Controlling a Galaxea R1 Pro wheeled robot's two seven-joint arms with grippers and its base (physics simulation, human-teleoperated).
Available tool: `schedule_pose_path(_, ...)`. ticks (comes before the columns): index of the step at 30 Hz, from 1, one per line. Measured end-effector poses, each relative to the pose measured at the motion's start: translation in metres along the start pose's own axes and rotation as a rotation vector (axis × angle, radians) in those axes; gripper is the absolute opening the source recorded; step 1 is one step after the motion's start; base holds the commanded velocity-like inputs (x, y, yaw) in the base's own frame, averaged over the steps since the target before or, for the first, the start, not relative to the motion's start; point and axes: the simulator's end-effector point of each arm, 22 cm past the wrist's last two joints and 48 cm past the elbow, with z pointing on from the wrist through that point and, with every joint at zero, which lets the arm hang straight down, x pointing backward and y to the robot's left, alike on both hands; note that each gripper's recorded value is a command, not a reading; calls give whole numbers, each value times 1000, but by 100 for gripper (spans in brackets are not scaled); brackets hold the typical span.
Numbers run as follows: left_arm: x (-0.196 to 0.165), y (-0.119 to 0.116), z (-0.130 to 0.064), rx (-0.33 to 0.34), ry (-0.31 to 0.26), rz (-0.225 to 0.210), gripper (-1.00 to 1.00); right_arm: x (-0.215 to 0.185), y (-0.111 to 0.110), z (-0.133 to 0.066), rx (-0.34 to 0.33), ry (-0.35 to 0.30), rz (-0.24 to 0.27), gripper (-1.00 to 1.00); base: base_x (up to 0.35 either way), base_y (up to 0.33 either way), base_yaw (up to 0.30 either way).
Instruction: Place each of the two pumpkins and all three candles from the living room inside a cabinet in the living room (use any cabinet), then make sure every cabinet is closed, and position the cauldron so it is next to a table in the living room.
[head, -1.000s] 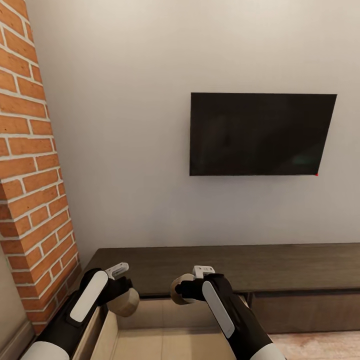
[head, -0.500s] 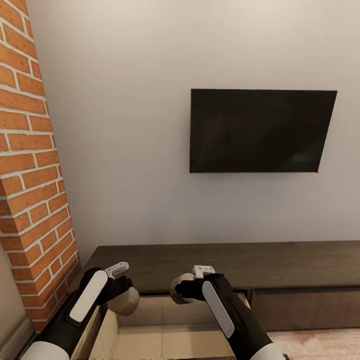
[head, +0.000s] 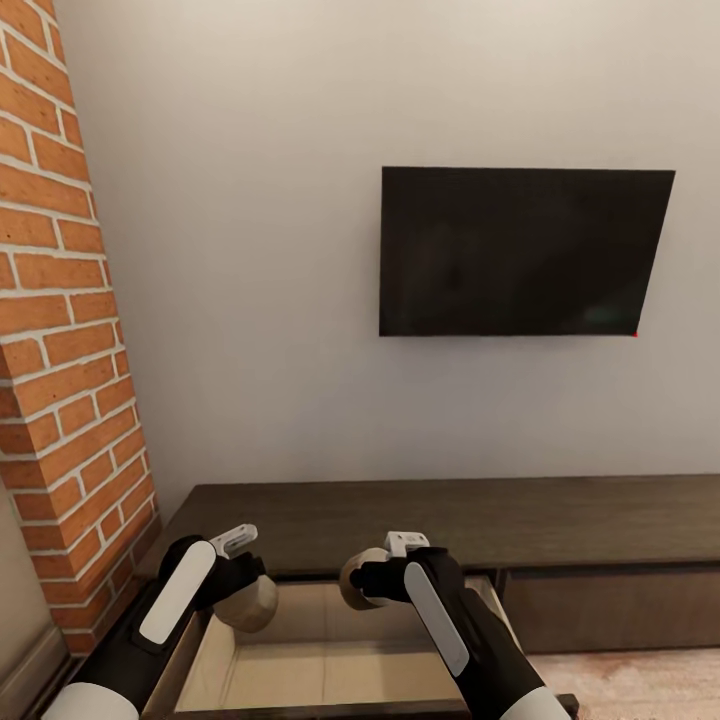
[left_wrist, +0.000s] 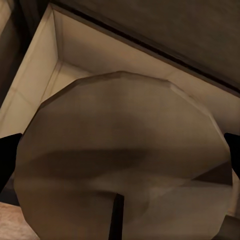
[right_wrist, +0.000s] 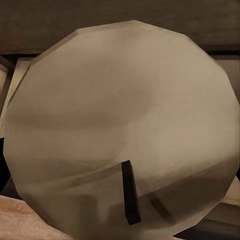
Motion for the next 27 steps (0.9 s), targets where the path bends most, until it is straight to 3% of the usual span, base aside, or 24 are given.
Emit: schedule_pose_path(27, 38, 19, 41, 2, -3, 0, -100, 50, -16, 37, 27, 7, -12, -100, 0, 0, 0)
